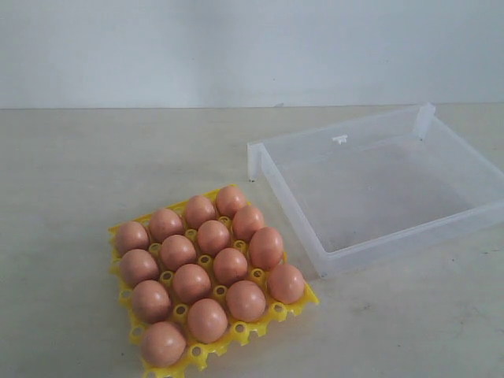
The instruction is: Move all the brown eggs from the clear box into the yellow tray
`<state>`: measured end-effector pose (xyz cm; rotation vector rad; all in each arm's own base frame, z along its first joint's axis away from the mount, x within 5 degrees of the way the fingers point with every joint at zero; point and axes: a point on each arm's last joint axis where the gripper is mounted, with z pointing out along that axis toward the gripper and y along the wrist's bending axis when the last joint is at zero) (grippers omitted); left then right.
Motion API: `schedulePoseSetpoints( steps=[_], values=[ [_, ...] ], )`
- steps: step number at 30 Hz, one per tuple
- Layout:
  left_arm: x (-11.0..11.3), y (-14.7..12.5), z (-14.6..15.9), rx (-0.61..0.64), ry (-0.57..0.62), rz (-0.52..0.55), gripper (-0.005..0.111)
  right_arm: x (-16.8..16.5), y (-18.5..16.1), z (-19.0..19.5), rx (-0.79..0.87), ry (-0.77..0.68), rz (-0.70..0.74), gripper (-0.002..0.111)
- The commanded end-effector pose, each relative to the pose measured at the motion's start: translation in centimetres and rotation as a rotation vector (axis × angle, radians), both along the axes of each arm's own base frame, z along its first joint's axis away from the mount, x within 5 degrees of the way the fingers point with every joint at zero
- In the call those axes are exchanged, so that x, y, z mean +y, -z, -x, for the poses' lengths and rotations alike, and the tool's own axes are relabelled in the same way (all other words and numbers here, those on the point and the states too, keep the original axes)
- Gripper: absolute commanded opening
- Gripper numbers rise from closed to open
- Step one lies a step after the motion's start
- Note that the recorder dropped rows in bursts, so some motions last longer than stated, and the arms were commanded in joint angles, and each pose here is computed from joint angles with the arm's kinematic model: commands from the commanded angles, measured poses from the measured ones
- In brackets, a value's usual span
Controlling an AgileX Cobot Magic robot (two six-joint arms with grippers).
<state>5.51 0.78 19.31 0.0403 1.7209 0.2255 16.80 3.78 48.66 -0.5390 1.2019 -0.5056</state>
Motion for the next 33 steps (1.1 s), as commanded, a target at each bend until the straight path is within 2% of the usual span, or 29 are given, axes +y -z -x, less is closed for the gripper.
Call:
schedulePoseSetpoints(
  steps=[1, 3, 4, 5, 7, 9, 13, 15, 18, 22, 28, 33],
  values=[
    [0.0, 0.1, 0.0, -0.002, 0.004, 0.005, 0.004, -0.8, -0.5, 0.8, -0.08, 0.244, 0.643, 0.0],
    [0.0, 0.1, 0.0, -0.002, 0.004, 0.005, 0.004, -1.4, -0.3, 0.7, -0.048, 0.336, 0.758, 0.0],
    [0.0, 0.1, 0.0, -0.002, 0.004, 0.005, 0.004, -1.7, -0.2, 0.7, -0.024, 0.352, 0.729, 0.0],
    [0.0, 0.1, 0.0, -0.002, 0.004, 0.005, 0.004, -1.9, -0.2, 0.9, -0.006, 0.344, 0.636, 0.0],
    [0.0, 0.1, 0.0, -0.002, 0.004, 0.005, 0.004, -2.1, -0.4, 1.8, 0.003, 0.253, 0.347, 0.0],
    [0.0, 0.1, 0.0, -0.002, 0.004, 0.005, 0.004, -2.1, -0.9, 3.1, -0.022, 0.154, 0.122, 0.0],
    [0.0, 0.1, 0.0, -0.002, 0.004, 0.005, 0.004, -2.5, -2.3, 6.7, -0.115, -0.047, -0.25, 0.0],
    [0.0, 0.1, 0.0, -0.002, 0.004, 0.005, 0.004, -3.2, -2.3, 7.9, -0.114, -0.077, -0.447, 0.0],
    [0.0, 0.1, 0.0, -0.002, 0.004, 0.005, 0.004, -3.7, -0.6, 7.8, -0.063, -0.05, -0.544, 0.0],
    [0.0, 0.1, 0.0, -0.002, 0.004, 0.005, 0.004, -2.9, 3.3, 6.7, 0.097, -0.126, -0.74, 0.0],
    [0.0, 0.1, 0.0, -0.002, 0.004, 0.005, 0.004, -0.3, 9.3, 5.0, 0.327, -0.363, -1.012, 0.0],
    [0.0, 0.1, 0.0, -0.002, 0.004, 0.005, 0.004, 2.0, 13.2, 4.4, 0.476, -0.583, -1.142, 0.0]
  ],
)
